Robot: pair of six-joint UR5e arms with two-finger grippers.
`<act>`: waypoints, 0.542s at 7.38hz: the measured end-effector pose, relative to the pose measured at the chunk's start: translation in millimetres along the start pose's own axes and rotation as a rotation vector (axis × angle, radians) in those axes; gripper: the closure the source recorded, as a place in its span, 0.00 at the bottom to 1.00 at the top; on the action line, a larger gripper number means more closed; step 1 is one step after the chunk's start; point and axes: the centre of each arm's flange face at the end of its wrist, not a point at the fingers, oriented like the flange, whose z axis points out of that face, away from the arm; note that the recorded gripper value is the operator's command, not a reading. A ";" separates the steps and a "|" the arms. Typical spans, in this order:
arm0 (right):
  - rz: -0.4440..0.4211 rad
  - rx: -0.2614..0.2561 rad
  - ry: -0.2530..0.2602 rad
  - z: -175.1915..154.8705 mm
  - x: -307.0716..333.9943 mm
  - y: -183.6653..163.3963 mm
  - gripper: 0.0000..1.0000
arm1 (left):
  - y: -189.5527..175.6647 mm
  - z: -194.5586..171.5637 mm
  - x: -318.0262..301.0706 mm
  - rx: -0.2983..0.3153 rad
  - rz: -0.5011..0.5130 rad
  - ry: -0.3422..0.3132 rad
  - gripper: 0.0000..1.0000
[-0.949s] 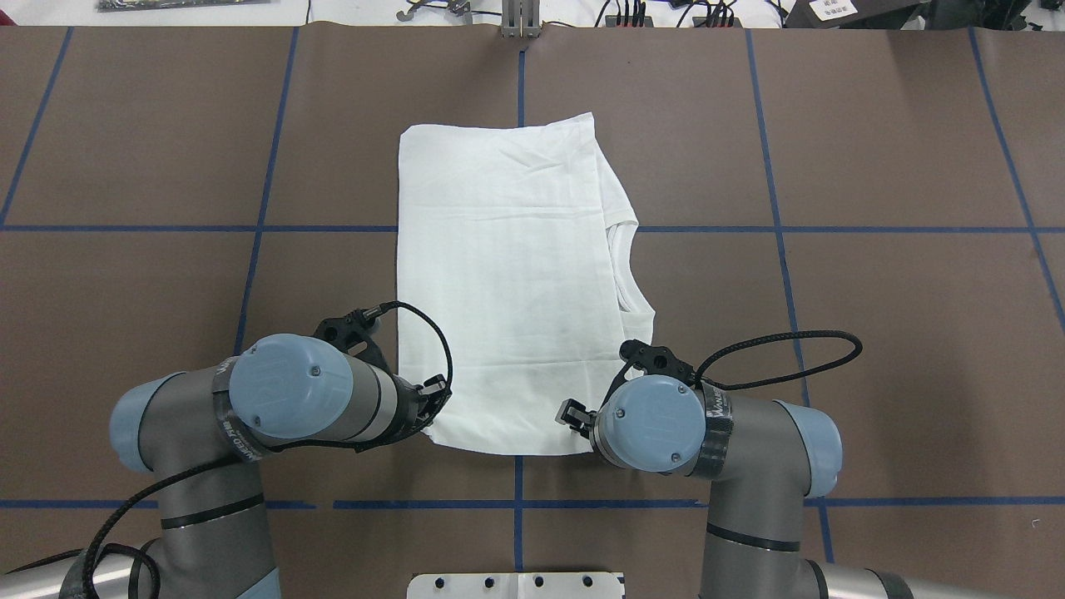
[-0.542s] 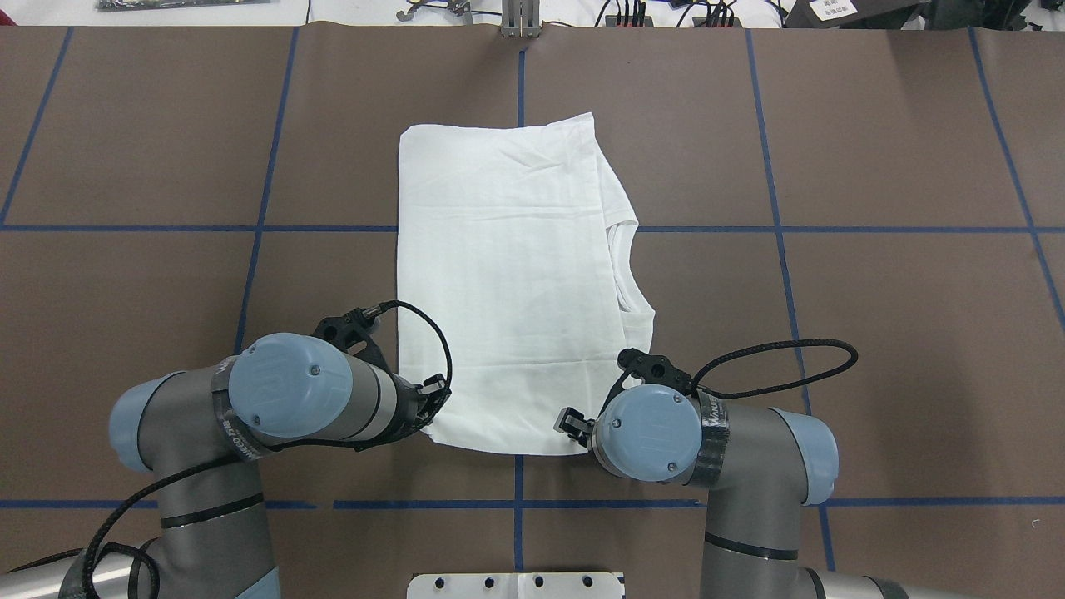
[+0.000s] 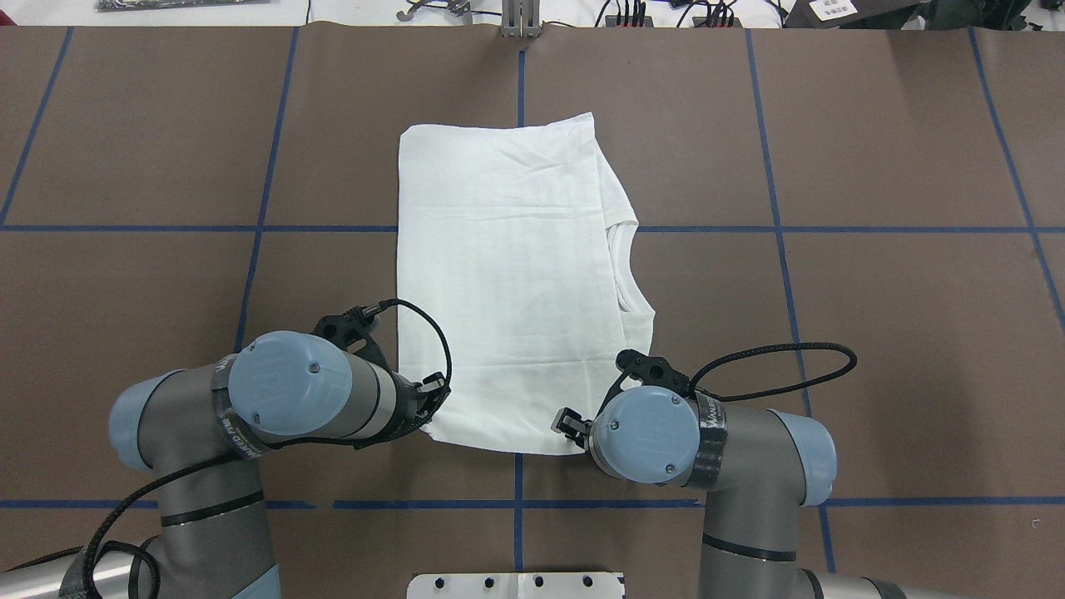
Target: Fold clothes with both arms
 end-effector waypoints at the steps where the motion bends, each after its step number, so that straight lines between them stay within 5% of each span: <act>1: 0.003 0.003 -0.005 -3.2 -3.9 -1.6 0.00 | -0.3 -0.2 0.1 0.000 0.000 0.000 1.00; 4: 0.006 0.020 0.000 -1.7 -4.1 -6.1 0.00 | 0.1 -0.3 0.4 0.000 0.001 0.001 1.00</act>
